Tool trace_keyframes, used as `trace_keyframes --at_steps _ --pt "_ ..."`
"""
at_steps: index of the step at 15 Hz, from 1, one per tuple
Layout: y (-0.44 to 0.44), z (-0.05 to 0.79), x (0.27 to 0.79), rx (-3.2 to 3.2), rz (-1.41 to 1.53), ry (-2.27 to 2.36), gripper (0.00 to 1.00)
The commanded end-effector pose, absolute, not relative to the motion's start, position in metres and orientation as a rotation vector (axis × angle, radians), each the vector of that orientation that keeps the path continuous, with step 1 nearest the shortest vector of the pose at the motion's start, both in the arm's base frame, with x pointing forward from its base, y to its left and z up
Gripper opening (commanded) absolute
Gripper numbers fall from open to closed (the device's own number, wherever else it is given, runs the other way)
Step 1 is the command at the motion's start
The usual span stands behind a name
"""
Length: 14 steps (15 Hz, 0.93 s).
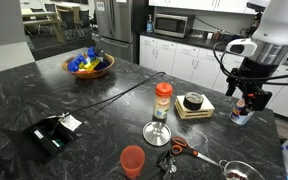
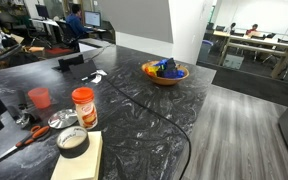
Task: Move the scissors away from the silver lid
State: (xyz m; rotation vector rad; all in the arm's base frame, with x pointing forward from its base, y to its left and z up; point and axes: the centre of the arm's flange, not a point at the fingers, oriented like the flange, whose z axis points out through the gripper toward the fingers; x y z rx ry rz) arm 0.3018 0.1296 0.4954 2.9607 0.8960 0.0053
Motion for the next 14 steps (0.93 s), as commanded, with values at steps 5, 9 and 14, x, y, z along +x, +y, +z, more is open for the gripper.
trace_keyframes --at_steps 5,9,14 --pt "0.162 0.450 0.334 3.090 0.076 0.851 1.00" --pt "0.198 0.400 0.342 3.106 0.150 0.687 1.00" --pt "0.222 0.381 0.359 3.019 0.303 0.469 1.00"
